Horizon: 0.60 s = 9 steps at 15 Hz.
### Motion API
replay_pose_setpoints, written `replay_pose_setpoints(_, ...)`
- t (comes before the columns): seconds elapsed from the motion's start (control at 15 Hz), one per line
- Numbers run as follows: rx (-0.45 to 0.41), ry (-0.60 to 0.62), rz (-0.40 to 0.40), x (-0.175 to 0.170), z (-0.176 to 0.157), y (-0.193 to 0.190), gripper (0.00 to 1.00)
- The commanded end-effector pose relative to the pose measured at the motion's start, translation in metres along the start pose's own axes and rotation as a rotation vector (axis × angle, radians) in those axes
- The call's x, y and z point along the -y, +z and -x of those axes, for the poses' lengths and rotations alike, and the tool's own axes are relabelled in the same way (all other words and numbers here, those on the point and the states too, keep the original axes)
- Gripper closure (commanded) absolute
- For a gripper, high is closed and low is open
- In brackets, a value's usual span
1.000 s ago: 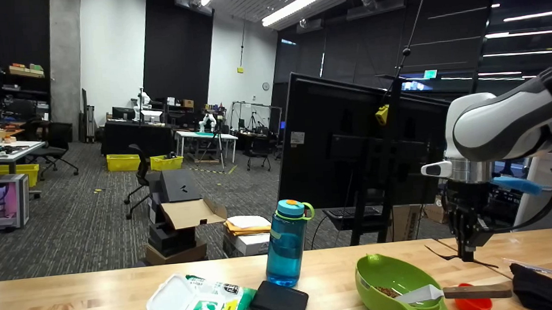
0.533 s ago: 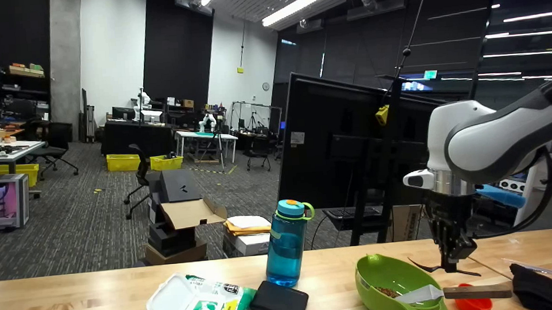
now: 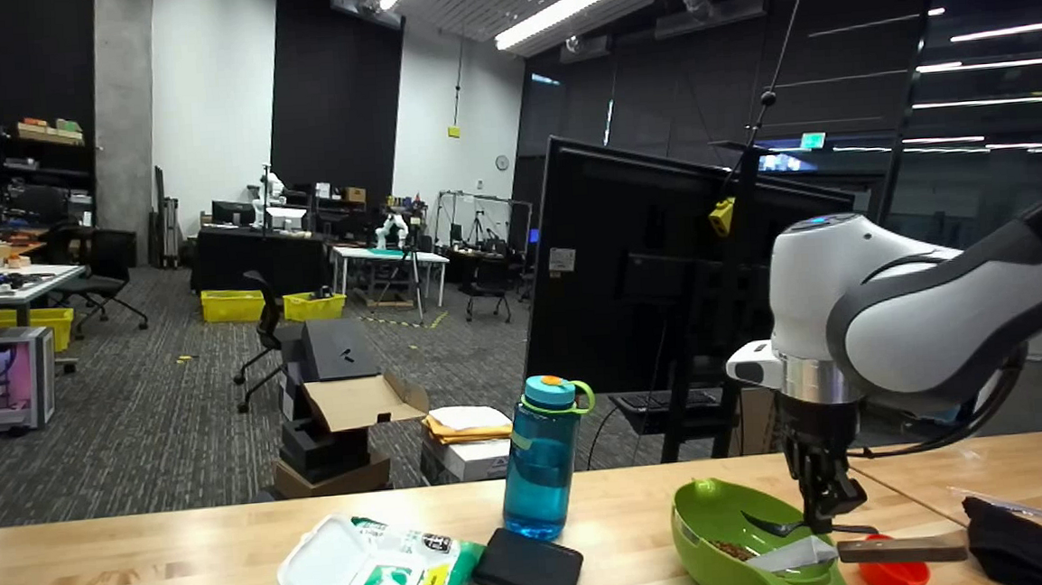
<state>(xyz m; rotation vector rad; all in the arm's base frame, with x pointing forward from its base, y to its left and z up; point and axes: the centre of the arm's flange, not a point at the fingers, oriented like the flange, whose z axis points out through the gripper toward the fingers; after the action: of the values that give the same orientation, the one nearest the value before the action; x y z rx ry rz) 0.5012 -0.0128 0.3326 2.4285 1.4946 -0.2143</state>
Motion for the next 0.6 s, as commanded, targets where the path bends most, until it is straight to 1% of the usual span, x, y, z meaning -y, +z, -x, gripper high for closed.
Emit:
replay_pose_setpoints(0.0,0.054,0.006,0.065,-0.001,-0.009,0.003,0.98)
replay_pose_setpoints(0.2,0.106,0.013,0.106,-0.007,-0.004,0.008,0.98)
replay_pose_setpoints(0.53,0.154,0.013,0.154,-0.014,-0.001,0.014,0.98)
